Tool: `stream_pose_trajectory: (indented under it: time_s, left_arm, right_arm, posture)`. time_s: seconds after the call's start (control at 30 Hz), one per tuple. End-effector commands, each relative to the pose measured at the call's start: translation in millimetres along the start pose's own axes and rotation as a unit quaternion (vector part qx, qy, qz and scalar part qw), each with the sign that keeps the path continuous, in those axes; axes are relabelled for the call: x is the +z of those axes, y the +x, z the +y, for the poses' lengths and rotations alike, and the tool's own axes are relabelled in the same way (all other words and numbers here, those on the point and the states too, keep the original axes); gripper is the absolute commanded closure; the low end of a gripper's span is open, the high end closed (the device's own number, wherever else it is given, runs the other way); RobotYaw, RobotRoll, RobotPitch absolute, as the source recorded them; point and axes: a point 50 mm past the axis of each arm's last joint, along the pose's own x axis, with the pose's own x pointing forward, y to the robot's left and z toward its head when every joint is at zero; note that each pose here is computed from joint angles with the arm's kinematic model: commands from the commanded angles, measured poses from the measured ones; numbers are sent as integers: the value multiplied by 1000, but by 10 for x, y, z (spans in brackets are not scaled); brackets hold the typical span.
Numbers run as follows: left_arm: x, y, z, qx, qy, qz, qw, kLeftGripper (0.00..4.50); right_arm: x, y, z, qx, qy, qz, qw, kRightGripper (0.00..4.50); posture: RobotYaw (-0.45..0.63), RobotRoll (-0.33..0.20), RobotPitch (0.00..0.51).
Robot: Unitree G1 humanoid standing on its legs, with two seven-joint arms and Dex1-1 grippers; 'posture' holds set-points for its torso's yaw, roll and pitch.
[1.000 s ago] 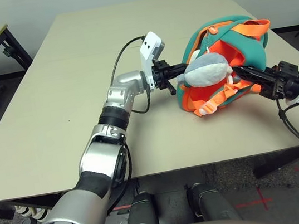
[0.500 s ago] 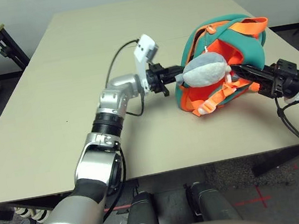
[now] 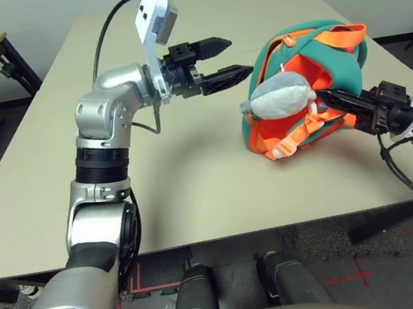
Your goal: Put the pencil case into the backpack and zip it.
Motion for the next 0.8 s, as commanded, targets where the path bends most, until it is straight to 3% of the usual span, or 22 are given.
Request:
stream_pose_trajectory:
  time_s: [0.03, 0.7, 0.8]
  left_arm:
    - [-79, 95, -100, -30, -7, 20, 999, 0]
    - [-523, 373, -89, -46, -46, 56, 996, 0]
    - [-549, 388, -71, -40, -41, 56, 997, 674]
  right_arm:
    - [27, 47, 26, 19, -9, -8, 1000, 4436]
    - [25, 26, 52, 13, -11, -10, 1000, 4436]
    - [25, 24, 52, 12, -11, -10, 1000, 4436]
  posture:
    - [13, 0, 65]
    - [-10, 0, 57]
    - [-10, 0, 57]
